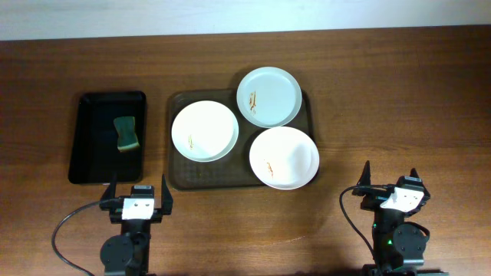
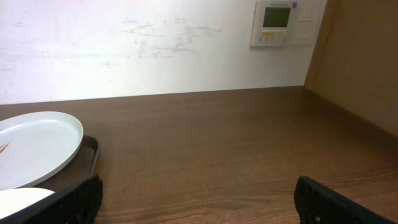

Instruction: Clean dirty plates on tray and stack at the side

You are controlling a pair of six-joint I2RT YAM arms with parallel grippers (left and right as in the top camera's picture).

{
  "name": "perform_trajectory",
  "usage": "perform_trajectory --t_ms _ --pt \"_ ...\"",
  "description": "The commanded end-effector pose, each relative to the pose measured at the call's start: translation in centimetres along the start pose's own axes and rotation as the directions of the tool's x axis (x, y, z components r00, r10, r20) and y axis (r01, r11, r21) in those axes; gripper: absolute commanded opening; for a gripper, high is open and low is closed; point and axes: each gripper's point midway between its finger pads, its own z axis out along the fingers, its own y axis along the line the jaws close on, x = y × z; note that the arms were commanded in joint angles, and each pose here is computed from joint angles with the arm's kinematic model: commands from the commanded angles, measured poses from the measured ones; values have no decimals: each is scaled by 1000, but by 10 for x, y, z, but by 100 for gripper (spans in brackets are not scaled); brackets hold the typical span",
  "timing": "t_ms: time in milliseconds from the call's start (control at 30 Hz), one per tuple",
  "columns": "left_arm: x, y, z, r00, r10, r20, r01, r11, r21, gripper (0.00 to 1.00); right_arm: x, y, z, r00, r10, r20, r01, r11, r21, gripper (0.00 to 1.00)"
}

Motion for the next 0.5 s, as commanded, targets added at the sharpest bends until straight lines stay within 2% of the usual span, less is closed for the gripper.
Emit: perform_trajectory --t_ms 0,100,200,333,433,467 --pt "1 2 0 1000 15 -1 -15 1000 -13 99 3 -3 0 1000 -8 -7 9 1000 20 98" --pt "1 2 0 1000 15 -1 -15 1000 -13 99 2 -8 0 1000 -15 -3 15 999 48 98" --pt "1 2 0 1000 15 -1 -15 1000 -13 99 -9 -3 0 999 -5 42 5 1000 16 98" --pt "-3 5 0 1000 15 15 -14 999 -30 99 -48 0 -5 979 25 201 -25 1000 -6 98" --pt "-29 13 -2 993 13 118 -6 998 -60 99 -69 0 -10 963 39 265 -35 999 -16 98" --pt "-52 19 -7 977 14 211 4 996 -86 99 -84 9 -15 955 44 294 -24 997 -71 98"
